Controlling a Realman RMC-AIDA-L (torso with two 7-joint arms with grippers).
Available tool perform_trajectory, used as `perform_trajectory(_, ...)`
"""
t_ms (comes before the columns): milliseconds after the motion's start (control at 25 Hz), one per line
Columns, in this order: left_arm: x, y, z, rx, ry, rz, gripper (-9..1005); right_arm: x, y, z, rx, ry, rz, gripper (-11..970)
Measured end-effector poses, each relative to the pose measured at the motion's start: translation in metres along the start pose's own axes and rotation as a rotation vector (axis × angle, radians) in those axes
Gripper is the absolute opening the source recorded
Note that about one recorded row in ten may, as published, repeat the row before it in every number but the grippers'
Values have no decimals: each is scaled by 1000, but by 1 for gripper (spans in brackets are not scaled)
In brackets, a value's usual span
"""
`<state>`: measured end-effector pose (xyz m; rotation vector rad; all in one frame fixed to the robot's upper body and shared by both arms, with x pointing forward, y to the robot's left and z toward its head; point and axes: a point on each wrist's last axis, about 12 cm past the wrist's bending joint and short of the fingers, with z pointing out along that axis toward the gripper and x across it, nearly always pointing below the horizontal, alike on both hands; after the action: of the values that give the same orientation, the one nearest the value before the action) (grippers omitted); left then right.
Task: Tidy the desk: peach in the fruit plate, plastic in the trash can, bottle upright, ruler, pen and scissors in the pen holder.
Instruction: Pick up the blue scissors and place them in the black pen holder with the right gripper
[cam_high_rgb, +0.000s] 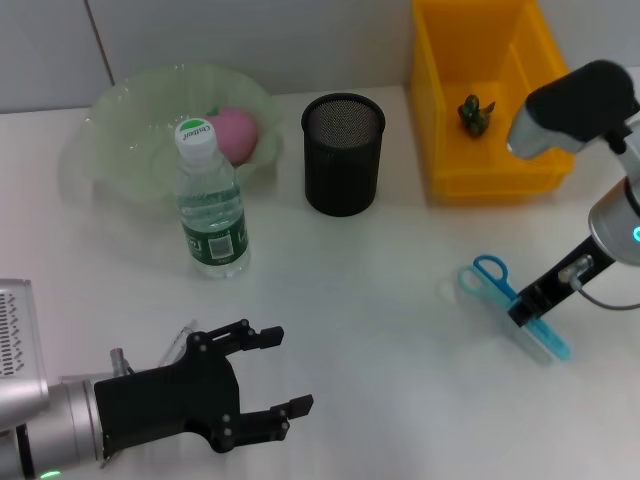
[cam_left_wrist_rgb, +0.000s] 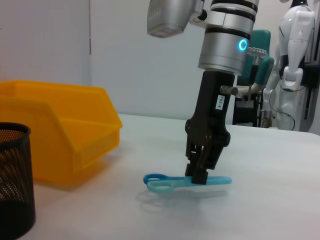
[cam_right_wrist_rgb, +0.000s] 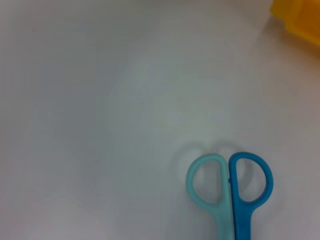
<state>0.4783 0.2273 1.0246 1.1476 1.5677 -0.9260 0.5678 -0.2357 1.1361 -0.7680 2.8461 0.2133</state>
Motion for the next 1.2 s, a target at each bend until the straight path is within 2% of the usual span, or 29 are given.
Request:
perform_trajectory(120,0,0,0,-1,-2,0,804,-2,-2,-15,20,-74,6,211)
perform_trajectory(200,0,0,0,-1,-3,0,804,-5,-3,-34,37,-172,6,210)
perform_trajectory(240,0,0,0,-1,-3,0,804,-6,-2,-48,37,-244,4,210)
perform_trajectory(280,-1,0,0,3,-11,-1,804,-9,0,-74,39,-415,-16,210)
perform_trajectory(320,-1,0,0,3,-11,-1,804,-9,0,-74,39,-415,-16,210)
perform_trajectory(360,-1,0,0,3,-11,-1,804,-12,1,-89,52,-556,-51,210)
perform_trajectory(400,-1,0,0,5,-13,-2,804,-12,1,-89,52,-556,-51,210)
perform_trajectory(480,-3,1,1,8,-15,4,804,-23,3,-95,43,-748,-111,210)
perform_trajectory(520,-4,1,2,9,-15,5,804,-23,3,-95,43,-748,-111,210)
perform_trajectory(600,-5,3,3,10,-14,10,804,-38,1,-84,10,-873,-156,210)
perform_trajectory(640,-5,3,3,10,-14,10,804,-38,1,-84,10,-873,-156,210)
perform_trajectory(680,-5,3,4,12,-14,10,804,-49,-1,-71,-7,-920,-172,210)
perform_trajectory(760,-6,4,5,14,-14,10,804,-53,-3,-65,-15,-930,-172,210)
perform_trajectory(880,-6,4,5,17,-15,5,804,-65,-7,-37,-41,-959,-194,209)
perform_trajectory(1200,-6,4,5,16,-17,-7,803,-67,-7,-1,-106,-1024,-230,211)
